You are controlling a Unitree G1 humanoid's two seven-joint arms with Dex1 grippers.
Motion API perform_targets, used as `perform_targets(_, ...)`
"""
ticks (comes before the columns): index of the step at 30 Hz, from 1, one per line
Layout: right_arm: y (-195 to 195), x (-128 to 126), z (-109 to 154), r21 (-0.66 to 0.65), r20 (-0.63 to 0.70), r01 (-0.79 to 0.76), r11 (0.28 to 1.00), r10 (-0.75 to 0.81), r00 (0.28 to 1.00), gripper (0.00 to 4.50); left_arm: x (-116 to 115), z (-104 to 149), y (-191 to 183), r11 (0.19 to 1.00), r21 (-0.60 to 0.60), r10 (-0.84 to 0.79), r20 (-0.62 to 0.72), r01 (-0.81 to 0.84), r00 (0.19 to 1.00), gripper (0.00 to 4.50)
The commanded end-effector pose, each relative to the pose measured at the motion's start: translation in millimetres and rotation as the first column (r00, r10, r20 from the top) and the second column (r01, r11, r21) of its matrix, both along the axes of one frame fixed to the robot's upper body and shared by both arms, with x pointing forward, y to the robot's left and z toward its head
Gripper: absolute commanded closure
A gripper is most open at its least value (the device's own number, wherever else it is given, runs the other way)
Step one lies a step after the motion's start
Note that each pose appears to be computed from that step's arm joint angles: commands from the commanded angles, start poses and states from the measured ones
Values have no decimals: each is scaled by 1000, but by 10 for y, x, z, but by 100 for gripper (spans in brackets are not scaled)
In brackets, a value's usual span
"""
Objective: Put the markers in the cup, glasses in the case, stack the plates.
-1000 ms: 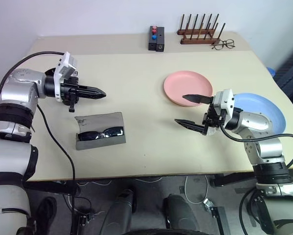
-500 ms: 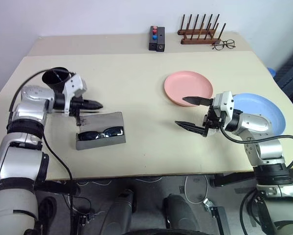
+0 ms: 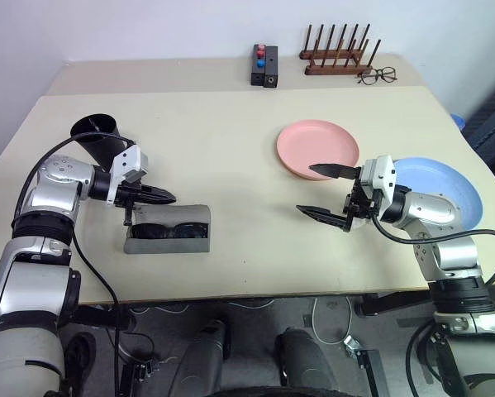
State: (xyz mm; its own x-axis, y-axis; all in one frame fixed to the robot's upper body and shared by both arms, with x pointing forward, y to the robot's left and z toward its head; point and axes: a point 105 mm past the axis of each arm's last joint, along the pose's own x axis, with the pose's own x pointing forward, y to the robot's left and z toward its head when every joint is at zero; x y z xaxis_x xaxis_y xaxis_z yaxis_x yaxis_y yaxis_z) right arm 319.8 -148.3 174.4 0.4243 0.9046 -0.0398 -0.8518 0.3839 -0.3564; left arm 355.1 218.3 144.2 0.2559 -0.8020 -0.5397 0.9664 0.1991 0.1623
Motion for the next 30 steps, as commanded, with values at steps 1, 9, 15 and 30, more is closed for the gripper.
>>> perform_targets(1, -7, -11, 63, 7, 35, -4, 1000, 4, 999, 0, -101, 5, 3, 999, -3, -36, -15, 36, 999, 447)
perform_targets(9, 4, -8, 51, 8, 35, -8, 1000, 7, 999, 0, -267, 42, -35, 997, 5, -80, -31, 80, 996, 447)
perform_targets(15, -1, -10, 40, 6, 34, -7, 1000, 6, 999, 0, -432, 31, -56, 993, -5, -117, -63, 116, 991, 447)
perform_targets(30, 17, 4, 31, 8, 39, -5, 1000, 5, 999, 0, -687, -294, 72, 991, 34, -119, -163, 126, 979, 447)
